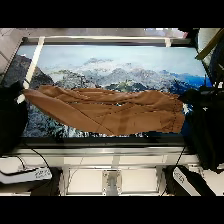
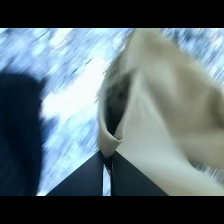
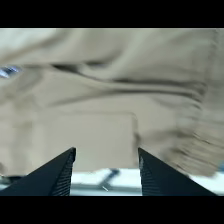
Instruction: Fold the clothes and pants, and hang the long-sleeved shirts on hangers.
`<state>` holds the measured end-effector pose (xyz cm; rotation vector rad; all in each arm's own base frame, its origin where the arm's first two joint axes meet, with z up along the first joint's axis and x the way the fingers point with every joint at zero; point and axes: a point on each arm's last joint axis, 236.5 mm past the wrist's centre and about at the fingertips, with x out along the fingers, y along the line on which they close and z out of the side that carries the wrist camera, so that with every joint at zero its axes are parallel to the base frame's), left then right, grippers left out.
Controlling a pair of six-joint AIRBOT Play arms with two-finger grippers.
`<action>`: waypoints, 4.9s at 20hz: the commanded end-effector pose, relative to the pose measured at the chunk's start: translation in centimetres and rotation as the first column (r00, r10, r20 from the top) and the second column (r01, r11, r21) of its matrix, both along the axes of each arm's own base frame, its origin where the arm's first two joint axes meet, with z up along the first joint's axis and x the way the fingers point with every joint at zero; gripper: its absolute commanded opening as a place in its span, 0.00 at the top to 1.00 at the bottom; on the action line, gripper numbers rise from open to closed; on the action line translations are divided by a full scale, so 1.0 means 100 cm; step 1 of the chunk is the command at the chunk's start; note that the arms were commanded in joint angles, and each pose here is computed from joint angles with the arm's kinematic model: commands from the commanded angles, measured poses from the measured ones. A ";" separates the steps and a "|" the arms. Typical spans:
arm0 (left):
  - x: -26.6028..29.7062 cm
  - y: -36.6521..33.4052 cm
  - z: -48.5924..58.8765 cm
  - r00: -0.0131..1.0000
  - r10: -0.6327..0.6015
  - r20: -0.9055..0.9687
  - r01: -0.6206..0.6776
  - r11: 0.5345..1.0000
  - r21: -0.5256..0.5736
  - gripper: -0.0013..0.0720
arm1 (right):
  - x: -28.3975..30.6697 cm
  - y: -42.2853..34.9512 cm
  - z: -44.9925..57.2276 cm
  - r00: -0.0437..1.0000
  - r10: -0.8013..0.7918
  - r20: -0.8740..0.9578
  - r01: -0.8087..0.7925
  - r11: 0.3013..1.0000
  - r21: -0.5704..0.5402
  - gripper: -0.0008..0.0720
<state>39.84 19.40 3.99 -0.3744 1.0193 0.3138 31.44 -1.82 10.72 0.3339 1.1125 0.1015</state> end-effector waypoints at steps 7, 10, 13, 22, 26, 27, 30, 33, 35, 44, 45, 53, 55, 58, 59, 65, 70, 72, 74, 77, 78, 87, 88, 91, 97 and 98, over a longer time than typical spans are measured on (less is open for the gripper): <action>-0.212 0.035 -0.053 0.925 0.373 -0.071 -0.365 0.925 0.107 0.97 | -0.064 -0.090 -0.012 0.980 -0.137 -0.147 0.108 0.975 -0.192 0.38; -0.220 0.052 -0.059 0.896 0.441 -0.057 -0.434 0.895 0.106 0.97 | -0.083 -0.128 -0.020 0.949 -0.288 -0.127 0.271 0.953 -0.138 0.38; -0.215 0.059 -0.066 0.884 0.466 -0.048 -0.460 0.883 0.093 0.97 | -0.088 -0.116 -0.061 0.913 -0.387 -0.130 0.404 0.901 0.158 0.27; -0.155 0.059 -0.041 0.900 0.427 0.088 -0.429 0.903 0.000 0.97 | -0.114 -0.049 -0.191 0.878 -0.395 -0.270 0.464 0.842 0.277 0.19; -0.125 0.044 -0.040 0.932 0.345 0.110 -0.348 0.937 0.015 0.97 | -0.091 -0.045 -0.194 0.889 -0.409 -0.208 0.453 0.853 0.260 0.20; -0.122 0.041 -0.041 0.937 0.333 0.108 -0.336 0.942 0.014 0.97 | -0.088 -0.043 -0.196 0.892 -0.403 -0.207 0.447 0.856 0.258 0.20; -0.119 0.039 -0.046 0.940 0.325 0.099 -0.328 0.945 0.010 0.97 | -0.085 -0.032 -0.213 0.887 -0.379 -0.264 0.447 0.847 0.287 0.21; -0.119 0.039 -0.045 0.940 0.325 0.099 -0.328 0.945 0.010 0.97 | -0.073 -0.032 -0.223 0.871 -0.410 -0.269 0.484 0.812 0.328 0.26; -0.119 0.039 -0.045 0.940 0.325 0.100 -0.328 0.945 0.010 0.97 | -0.064 -0.041 -0.224 0.861 -0.449 -0.239 0.507 0.799 0.323 0.41; -0.120 0.069 0.008 0.960 0.264 0.089 -0.276 0.946 0.170 0.97 | -0.038 -0.076 -0.131 0.941 -0.334 -0.056 0.337 0.909 0.244 0.94; -0.120 0.072 0.016 0.962 0.260 0.090 -0.272 0.944 0.188 0.97 | -0.043 -0.089 -0.115 0.945 -0.325 -0.044 0.327 0.927 0.184 0.94; -0.162 0.051 -0.057 0.959 0.254 -0.127 -0.234 0.960 0.153 0.97 | -0.135 -0.074 -0.148 0.924 -0.198 -0.328 0.224 0.974 0.044 0.94; -0.178 0.049 -0.078 0.953 0.241 -0.185 -0.209 0.962 0.177 0.97 | -0.162 -0.059 -0.172 0.882 -0.197 -0.429 0.249 0.966 0.066 0.94; -0.177 0.050 -0.083 0.955 0.241 -0.171 -0.208 0.959 0.192 0.97 | -0.191 -0.058 -0.187 0.804 -0.249 -0.539 0.308 0.951 0.020 0.55; -0.176 0.052 -0.081 0.956 0.242 -0.164 -0.209 0.958 0.196 0.97 | -0.193 -0.062 -0.183 0.792 -0.264 -0.550 0.319 0.948 0.005 0.47; -0.113 0.064 0.020 0.948 0.279 0.155 -0.301 0.942 0.151 0.04 | -0.097 -0.104 -0.069 0.908 -0.361 -0.211 0.374 0.927 0.024 0.47; 0.008 -0.003 0.055 0.986 -0.010 0.165 0.013 1.000 -0.016 0.07 | 0.029 -0.123 0.038 0.852 -0.433 0.294 0.405 0.901 0.155 0.47; 0.058 -0.027 0.030 0.994 -0.043 0.098 0.054 0.992 -0.118 0.06 | 0.045 -0.100 0.018 0.903 -0.368 0.223 0.333 0.926 0.179 0.47; 0.100 -0.052 0.000 0.997 -0.063 0.038 0.070 0.979 -0.192 0.06 | 0.056 -0.082 -0.009 0.939 -0.312 0.146 0.282 0.939 0.197 0.47; 0.125 -0.062 -0.055 0.992 -0.061 -0.112 0.045 0.990 -0.137 0.06 | 0.066 -0.065 -0.039 0.966 -0.247 0.076 0.228 0.953 0.202 0.47; 0.128 -0.058 -0.070 0.986 -0.055 -0.156 0.042 0.996 -0.084 0.06 | 0.068 -0.062 -0.047 0.970 -0.234 0.059 0.219 0.955 0.200 0.47; 0.163 -0.113 -0.124 0.966 -0.132 -0.222 0.114 0.989 -0.093 0.07 | 0.063 -0.067 -0.060 0.982 -0.184 0.039 0.179 0.978 0.111 0.47; 0.169 -0.117 -0.123 0.970 -0.136 -0.203 0.120 0.989 -0.087 0.08 | 0.063 -0.068 -0.061 0.982 -0.183 0.037 0.178 0.978 0.106 0.47; 0.173 -0.123 -0.126 0.975 -0.110 -0.194 0.092 0.991 -0.098 0.08 | 0.062 -0.070 -0.062 0.983 -0.182 0.038 0.177 0.980 0.095 0.47; 0.171 -0.137 -0.140 0.967 -0.144 -0.210 0.116 0.983 -0.142 0.73 | 0.068 -0.076 -0.061 0.981 -0.180 0.066 0.175 0.982 0.073 0.47; 0.172 -0.140 -0.138 0.962 -0.183 -0.202 0.155 0.977 -0.145 0.96 | 0.067 -0.076 -0.061 0.981 -0.180 0.065 0.175 0.982 0.073 0.47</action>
